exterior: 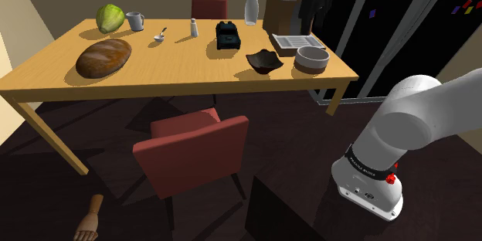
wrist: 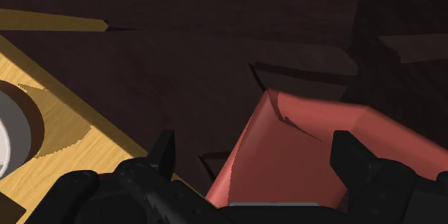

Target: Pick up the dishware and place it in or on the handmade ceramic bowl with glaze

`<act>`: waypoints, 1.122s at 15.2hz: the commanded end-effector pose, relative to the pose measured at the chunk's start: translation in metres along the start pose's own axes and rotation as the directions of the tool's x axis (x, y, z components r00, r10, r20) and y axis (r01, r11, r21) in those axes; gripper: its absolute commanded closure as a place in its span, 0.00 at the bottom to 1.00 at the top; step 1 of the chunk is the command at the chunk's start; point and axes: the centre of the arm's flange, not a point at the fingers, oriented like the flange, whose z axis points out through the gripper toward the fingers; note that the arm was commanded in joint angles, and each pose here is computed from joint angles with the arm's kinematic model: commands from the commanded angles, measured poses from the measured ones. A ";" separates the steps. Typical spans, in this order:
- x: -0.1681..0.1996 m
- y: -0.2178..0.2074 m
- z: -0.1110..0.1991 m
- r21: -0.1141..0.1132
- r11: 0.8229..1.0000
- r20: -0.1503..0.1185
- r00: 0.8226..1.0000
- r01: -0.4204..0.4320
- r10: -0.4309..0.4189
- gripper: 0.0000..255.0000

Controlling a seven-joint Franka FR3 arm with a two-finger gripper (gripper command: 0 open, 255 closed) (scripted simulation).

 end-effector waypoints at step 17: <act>0.062 0.166 0.114 0.002 1.000 -0.011 1.000 -0.023 0.023 0.00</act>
